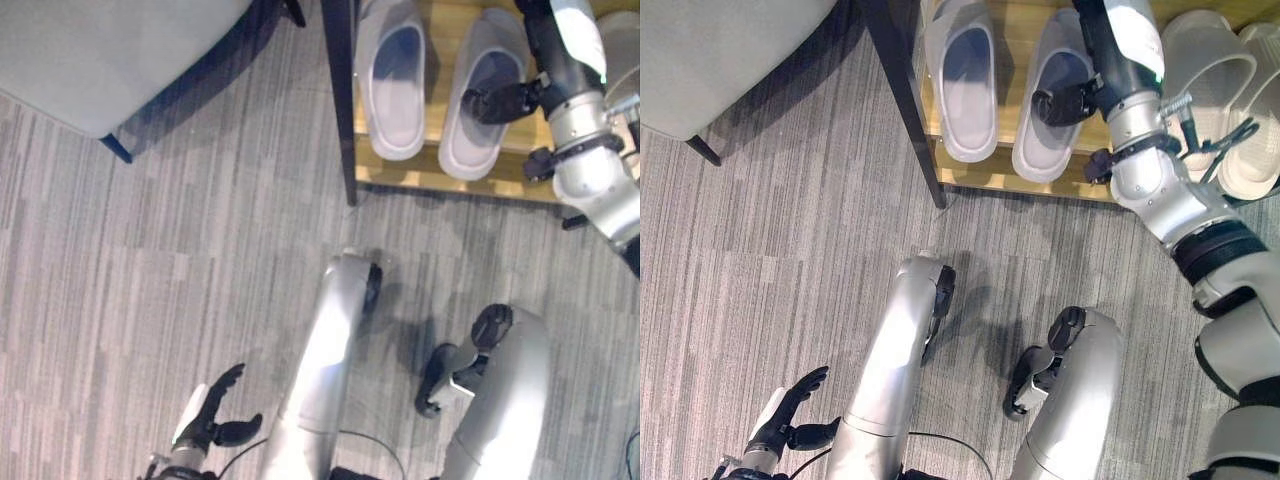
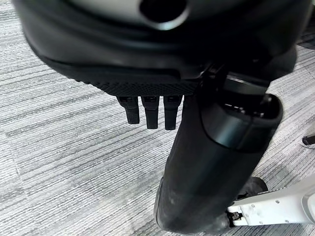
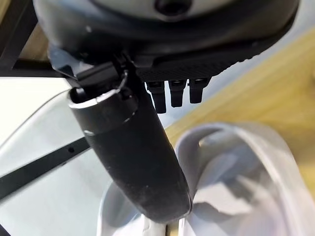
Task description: Arrange the slippers neatly on the shoe rack.
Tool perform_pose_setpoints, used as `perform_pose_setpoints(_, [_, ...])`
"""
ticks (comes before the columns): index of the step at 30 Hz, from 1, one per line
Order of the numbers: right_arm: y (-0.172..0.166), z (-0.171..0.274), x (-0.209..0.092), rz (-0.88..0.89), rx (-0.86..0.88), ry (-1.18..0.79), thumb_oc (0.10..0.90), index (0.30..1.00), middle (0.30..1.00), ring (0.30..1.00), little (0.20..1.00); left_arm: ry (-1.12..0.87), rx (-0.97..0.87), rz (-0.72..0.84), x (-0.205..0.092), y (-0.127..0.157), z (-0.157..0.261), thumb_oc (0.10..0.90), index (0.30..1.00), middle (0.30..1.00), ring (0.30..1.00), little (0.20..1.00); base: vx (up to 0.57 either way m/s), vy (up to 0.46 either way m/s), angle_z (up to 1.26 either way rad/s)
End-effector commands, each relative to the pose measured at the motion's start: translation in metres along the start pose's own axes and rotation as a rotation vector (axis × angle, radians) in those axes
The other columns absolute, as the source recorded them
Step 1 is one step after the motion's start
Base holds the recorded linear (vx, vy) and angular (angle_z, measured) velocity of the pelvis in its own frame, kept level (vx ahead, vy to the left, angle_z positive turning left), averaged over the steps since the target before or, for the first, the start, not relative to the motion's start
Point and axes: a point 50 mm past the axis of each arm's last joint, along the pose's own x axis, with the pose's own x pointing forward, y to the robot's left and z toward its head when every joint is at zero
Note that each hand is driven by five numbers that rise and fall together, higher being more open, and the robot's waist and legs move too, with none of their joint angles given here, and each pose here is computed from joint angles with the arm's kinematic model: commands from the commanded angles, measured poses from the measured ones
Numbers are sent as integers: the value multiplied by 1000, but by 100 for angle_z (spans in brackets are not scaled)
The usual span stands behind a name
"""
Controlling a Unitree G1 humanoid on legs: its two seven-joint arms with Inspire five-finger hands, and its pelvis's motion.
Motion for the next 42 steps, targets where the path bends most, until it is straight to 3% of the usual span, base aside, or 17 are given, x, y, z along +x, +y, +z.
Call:
perform_pose_setpoints(1, [-51, 56, 17, -228, 200, -272, 800, 900, 900, 900, 900, 20, -5, -18, -21, -13, -10, 800, 900, 900, 900, 900, 0, 0, 0])
perform_pose_setpoints(13, [-51, 31, -12, -315, 255, -209, 800, 900, 900, 900, 900, -16, 65, 9, -21, -14, -8, 800, 900, 900, 900, 900, 0, 0, 0])
perform_pose_setpoints(42, [12, 19, -25, -78, 460, -70, 800, 900, 900, 900, 900, -73, 168, -37, -13, -20, 0, 800, 900, 900, 900, 900, 0, 0, 0])
